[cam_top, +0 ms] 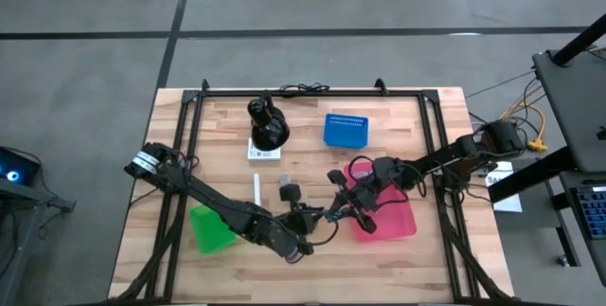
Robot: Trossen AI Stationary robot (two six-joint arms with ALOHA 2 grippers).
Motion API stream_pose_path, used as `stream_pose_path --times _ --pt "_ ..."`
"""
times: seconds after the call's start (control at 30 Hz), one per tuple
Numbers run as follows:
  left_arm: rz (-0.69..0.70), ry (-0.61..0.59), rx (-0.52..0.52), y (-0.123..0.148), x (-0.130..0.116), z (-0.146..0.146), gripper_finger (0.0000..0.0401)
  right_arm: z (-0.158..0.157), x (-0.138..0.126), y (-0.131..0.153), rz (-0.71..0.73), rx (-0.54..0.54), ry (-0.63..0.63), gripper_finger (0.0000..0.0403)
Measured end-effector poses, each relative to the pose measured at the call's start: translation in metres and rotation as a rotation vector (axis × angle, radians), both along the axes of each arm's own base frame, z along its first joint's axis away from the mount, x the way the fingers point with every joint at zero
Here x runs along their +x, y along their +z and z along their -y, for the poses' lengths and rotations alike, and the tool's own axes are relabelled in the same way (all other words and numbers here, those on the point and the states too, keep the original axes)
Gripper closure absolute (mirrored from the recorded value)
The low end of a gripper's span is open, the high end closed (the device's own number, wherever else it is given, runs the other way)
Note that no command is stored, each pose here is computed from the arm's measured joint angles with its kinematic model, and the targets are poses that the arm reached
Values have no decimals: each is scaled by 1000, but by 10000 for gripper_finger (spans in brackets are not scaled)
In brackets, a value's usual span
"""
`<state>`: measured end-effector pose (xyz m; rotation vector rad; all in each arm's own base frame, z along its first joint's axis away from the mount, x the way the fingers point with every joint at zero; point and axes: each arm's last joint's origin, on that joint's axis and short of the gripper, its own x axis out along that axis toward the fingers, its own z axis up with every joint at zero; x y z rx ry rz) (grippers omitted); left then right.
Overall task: Pick and place items into bin
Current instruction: Put the blue charger cable into the pink bin
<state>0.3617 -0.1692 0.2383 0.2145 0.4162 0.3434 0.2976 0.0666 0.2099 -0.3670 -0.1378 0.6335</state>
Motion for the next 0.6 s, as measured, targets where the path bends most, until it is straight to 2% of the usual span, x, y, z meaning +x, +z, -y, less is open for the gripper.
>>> stream_pose_path --times 0.43,0.6 --pt "0 -2 2 0 0 0 362 1 -3 4 -17 -4 -1 384" --pt "-12 -4 12 -2 -1 0 332 2 -9 12 -17 -21 5 384"
